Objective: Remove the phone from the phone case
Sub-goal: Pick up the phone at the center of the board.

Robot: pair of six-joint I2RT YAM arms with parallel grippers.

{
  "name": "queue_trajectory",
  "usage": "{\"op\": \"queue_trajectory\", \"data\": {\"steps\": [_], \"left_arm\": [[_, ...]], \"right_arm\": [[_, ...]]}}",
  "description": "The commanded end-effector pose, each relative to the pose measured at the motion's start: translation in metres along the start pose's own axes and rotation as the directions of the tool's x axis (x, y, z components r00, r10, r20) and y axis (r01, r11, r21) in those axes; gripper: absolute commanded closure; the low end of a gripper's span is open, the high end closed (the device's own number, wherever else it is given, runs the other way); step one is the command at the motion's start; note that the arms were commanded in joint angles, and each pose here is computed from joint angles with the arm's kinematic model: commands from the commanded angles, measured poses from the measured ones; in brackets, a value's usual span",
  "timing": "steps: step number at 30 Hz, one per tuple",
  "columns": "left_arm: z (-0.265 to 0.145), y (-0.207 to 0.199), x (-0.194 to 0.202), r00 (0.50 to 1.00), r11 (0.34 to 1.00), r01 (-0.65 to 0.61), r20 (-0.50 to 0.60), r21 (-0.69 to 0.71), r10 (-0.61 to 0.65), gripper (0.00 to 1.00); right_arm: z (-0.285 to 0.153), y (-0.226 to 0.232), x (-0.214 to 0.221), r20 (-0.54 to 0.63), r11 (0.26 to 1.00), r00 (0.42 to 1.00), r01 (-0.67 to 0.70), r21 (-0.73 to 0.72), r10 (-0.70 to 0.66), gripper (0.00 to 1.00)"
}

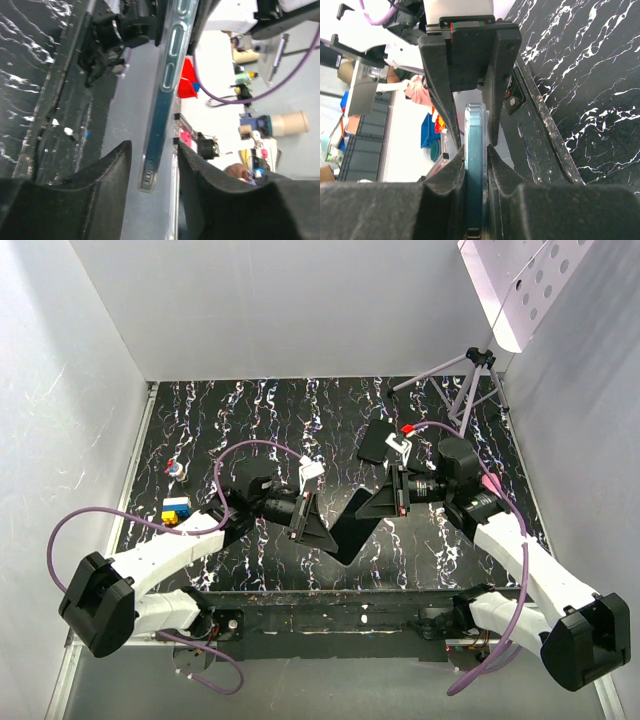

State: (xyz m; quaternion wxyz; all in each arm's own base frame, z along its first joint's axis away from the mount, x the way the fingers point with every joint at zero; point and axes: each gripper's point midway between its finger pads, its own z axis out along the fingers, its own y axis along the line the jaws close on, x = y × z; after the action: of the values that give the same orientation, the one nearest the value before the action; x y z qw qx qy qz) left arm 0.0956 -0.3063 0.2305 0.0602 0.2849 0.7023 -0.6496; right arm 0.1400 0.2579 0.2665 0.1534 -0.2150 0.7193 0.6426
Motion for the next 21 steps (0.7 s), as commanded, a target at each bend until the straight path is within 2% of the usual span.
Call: {"op": "queue_trajectory", "data": {"steps": [1,3,7,10,18,21], "left_arm": [[-0.003,0.003,-0.03,0.979,0.994,0.027,0.204,-0.103,-0.005,0.48],[-0.007,0.002,-0.031,0.962,0.995,0.055,0.273,-0.089,-0.029,0.39],[-0.013,-0.004,-0.028,0.934,0.995,0.097,0.348,-0.032,-0.08,0.47],[-0.018,-0.009,-0.029,0.924,0.996,0.082,0.377,-0.032,-0.064,0.48],[-0.02,-0.021,-0.032,0.924,0.999,0.046,0.379,0.012,-0.047,0.53],[-0.019,-0.025,-0.033,0.929,0.999,0.035,0.367,0.026,-0.042,0.58]], "right_arm": [[-0.001,0.006,-0.027,0.159,0.998,0.987,0.011,0.054,-0.02,0.99],[-0.004,0.008,-0.031,0.191,0.999,0.982,-0.004,0.049,-0.005,0.99],[-0.015,0.011,-0.034,0.214,1.0,0.977,0.0,0.014,-0.003,0.99],[-0.019,0.014,-0.033,0.195,1.0,0.981,0.012,-0.005,-0.011,0.99],[-0.021,0.027,-0.028,0.161,0.998,0.986,0.051,-0.04,-0.044,0.99],[-0.021,0.028,-0.027,0.165,0.998,0.985,0.059,-0.039,-0.052,0.99]]}}
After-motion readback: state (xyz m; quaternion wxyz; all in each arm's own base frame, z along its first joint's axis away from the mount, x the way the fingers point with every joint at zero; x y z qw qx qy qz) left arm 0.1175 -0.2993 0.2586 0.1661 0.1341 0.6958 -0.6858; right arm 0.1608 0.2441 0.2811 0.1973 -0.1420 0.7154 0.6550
